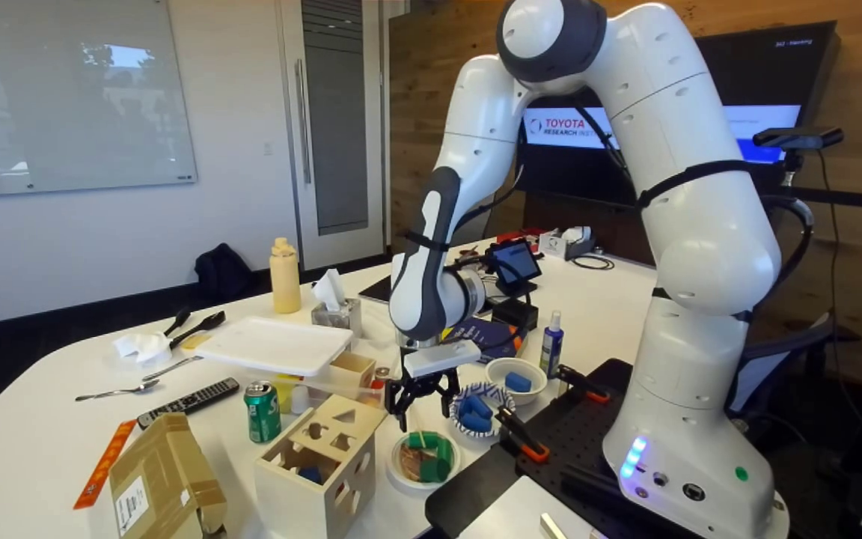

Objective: Pick up the stick and stir in the bowl

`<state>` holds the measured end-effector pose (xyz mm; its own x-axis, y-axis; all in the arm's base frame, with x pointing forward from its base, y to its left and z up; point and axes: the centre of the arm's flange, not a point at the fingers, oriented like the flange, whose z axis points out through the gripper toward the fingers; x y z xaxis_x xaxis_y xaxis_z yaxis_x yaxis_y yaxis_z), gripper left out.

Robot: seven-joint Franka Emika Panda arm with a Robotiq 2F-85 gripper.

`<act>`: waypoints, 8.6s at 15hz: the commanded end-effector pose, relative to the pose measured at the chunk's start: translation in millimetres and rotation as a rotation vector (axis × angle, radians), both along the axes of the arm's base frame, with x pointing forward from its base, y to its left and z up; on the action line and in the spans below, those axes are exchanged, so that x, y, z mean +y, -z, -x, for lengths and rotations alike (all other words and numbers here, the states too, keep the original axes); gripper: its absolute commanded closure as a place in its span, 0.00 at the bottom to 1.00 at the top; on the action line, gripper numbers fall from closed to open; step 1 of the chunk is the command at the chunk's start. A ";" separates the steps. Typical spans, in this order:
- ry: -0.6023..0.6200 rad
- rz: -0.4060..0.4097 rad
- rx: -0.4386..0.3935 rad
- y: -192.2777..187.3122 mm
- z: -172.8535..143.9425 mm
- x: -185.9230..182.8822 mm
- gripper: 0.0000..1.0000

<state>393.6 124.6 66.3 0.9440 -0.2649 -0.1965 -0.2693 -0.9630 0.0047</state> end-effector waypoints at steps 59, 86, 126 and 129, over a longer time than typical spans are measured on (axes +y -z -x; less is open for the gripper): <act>0.067 0.236 -0.059 14.5 -9.1 30.6 0.98; 0.436 -0.213 0.322 -71.2 89.8 -91.3 0.98; 0.699 -0.290 0.007 -70.7 145.2 -39.4 0.98; 0.727 -0.283 0.013 -58.1 143.7 -48.6 0.98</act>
<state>275.4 93.6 108.2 0.5653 -0.7370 -0.3704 -0.8242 -0.5230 -0.2172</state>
